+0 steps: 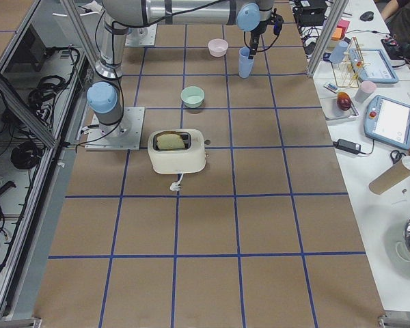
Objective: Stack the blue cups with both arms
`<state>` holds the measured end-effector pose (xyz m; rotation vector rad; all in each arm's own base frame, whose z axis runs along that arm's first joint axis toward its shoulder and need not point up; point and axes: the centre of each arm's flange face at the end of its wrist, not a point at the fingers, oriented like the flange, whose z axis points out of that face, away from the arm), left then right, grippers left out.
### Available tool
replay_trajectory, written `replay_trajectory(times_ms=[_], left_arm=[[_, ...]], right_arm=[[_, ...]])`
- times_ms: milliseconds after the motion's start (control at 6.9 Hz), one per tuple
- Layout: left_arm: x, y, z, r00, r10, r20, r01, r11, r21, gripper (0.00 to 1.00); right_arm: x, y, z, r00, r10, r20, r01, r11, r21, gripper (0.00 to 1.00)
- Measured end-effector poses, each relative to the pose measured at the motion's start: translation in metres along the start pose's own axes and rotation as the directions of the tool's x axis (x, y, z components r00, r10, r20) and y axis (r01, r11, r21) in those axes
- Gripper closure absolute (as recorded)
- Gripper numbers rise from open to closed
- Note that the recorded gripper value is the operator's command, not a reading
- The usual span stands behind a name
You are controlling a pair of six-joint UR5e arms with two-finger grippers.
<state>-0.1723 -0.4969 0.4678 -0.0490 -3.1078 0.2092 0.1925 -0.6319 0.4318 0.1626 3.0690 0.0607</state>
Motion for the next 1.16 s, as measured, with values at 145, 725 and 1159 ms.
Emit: replay_trajectory(times_ms=[145,725,1159], left_arm=[[-0.001,-0.001,-0.003,1.0,-0.007,-0.001,0.007,1.0,-0.028,0.0],[-0.001,-0.004,-0.017,1.0,-0.012,0.005,0.012,0.991,-0.136,0.0],[0.0,0.0,-0.017,1.0,-0.008,0.006,0.009,0.99,-0.142,0.0]], right_arm=[[0.036,0.014,-0.014,0.999,-0.048,-0.017,0.048,0.999,-0.02,0.0],[0.084,0.101,-0.035,0.997,-0.039,-0.069,0.036,0.999,-0.034,0.0],[0.086,0.11,-0.037,0.996,-0.017,-0.089,0.014,0.999,-0.029,0.0]])
